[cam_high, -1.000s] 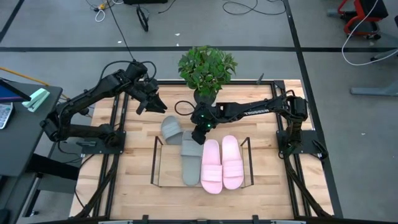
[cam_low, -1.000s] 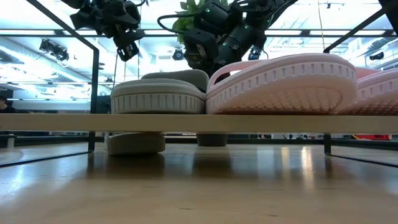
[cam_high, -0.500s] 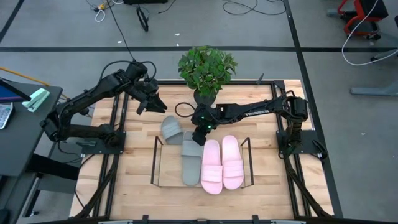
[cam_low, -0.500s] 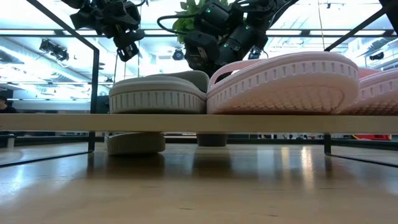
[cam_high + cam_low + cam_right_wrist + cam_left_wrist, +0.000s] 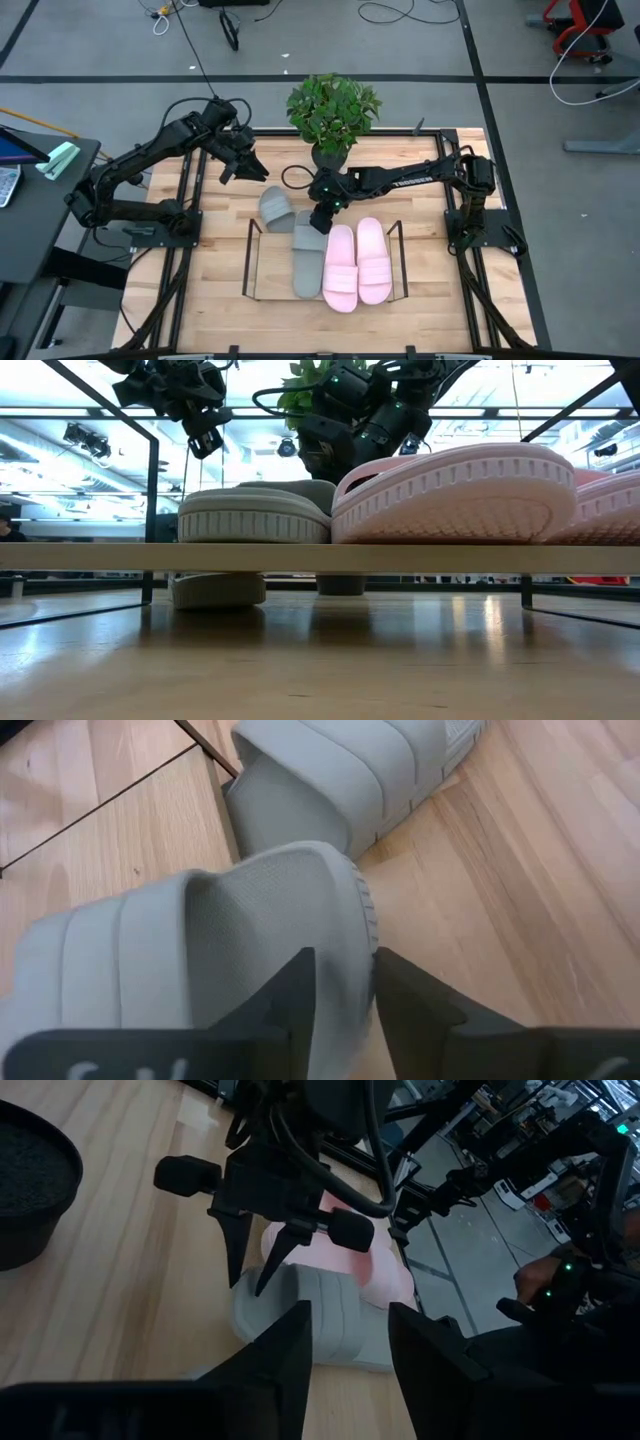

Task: Pick and place slides into the shelf
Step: Put the right gray slipper on the shelf, then put the gray slipper on the shelf

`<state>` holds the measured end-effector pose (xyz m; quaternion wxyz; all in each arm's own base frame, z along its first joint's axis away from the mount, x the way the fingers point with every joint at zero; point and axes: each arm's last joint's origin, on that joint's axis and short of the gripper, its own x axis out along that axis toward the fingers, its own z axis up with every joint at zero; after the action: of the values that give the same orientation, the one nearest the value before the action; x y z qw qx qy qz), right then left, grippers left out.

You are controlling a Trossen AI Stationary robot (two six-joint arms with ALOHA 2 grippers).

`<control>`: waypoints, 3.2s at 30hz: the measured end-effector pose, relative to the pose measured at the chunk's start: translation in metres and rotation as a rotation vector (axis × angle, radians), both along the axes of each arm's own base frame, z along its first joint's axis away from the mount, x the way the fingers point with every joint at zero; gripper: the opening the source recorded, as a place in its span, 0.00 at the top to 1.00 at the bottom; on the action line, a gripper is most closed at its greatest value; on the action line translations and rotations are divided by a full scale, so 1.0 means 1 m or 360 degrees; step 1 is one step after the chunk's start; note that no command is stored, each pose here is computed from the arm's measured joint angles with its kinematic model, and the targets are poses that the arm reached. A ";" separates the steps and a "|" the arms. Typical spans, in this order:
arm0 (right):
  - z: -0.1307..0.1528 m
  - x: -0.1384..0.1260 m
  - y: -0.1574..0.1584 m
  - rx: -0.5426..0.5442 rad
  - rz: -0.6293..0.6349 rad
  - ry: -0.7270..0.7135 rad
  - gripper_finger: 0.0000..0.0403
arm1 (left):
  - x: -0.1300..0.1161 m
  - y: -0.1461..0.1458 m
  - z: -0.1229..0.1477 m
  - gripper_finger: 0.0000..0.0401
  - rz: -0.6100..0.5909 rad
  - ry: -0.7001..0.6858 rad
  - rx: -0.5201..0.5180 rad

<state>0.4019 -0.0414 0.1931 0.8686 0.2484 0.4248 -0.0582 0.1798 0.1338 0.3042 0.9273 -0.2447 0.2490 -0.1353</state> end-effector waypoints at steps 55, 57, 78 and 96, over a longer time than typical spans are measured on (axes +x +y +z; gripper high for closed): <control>0.148 -0.151 0.075 -0.0332 -0.0256 0.0089 0.64 | -0.025 0.022 -0.100 0.61 0.0249 0.0360 0.0041; 0.149 -0.152 0.074 -0.0340 -0.0266 0.0086 0.64 | -0.022 0.028 -0.111 0.60 0.0255 0.0397 0.0003; 0.149 -0.152 0.074 -0.0316 -0.0318 0.0085 0.64 | 0.000 0.055 -0.183 0.43 0.0315 0.0649 -0.0229; 0.149 -0.152 0.074 -0.0319 -0.0331 0.0084 0.64 | 0.006 0.050 -0.184 0.46 0.0304 0.0710 -0.0160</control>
<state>0.2499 0.0325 0.3420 0.8669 0.2014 0.4113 -0.1967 0.1857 0.1840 0.1200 0.8447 -0.3368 0.4161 -0.0018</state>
